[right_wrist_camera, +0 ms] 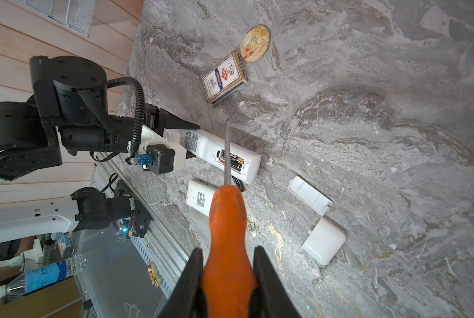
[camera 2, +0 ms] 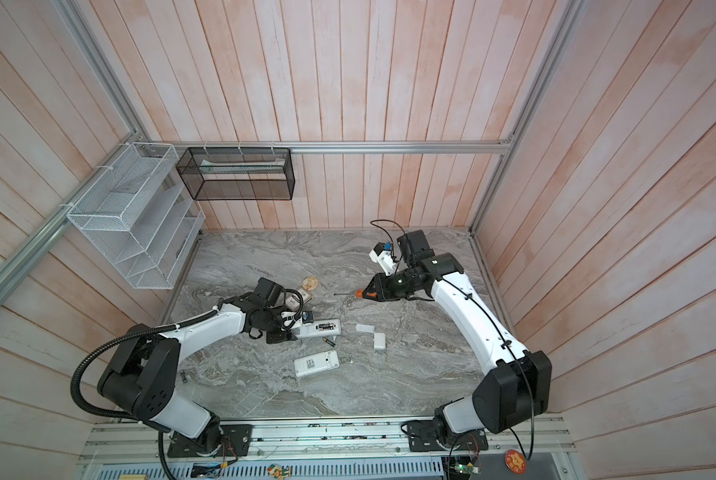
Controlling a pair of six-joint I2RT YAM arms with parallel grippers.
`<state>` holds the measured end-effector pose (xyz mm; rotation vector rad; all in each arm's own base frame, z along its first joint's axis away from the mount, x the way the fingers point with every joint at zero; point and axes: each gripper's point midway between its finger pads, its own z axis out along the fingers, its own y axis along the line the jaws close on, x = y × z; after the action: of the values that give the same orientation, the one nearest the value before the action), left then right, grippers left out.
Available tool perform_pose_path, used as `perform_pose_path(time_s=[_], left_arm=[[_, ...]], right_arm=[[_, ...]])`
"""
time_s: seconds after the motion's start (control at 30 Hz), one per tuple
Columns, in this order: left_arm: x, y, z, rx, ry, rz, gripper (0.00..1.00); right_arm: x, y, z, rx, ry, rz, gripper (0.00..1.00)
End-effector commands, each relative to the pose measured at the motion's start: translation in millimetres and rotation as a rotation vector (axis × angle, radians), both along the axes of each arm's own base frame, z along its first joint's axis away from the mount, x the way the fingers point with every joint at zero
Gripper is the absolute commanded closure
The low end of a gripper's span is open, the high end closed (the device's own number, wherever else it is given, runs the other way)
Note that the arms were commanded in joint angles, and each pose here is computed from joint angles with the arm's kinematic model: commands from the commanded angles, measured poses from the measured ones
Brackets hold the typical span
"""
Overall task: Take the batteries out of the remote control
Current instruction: 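Bring the screwdriver tip to the battery compartment with the right gripper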
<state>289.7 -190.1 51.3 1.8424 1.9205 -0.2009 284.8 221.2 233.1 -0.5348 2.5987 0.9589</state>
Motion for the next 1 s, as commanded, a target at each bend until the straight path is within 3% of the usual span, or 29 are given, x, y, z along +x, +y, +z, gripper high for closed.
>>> perform_pose_path(time_s=[0.0,0.47,0.97], left_arm=[[-2,-3,11,-0.017,-0.029,0.009,0.7],[-19,-3,4,0.039,-0.041,0.045,0.74],[-43,-8,6,-0.057,-0.047,0.029,0.76]], right_arm=[[-8,7,-4,-0.066,0.001,0.059,0.91],[-38,17,-34,-0.191,0.029,0.109,0.92],[-51,16,-49,-0.224,0.024,0.113,0.92]])
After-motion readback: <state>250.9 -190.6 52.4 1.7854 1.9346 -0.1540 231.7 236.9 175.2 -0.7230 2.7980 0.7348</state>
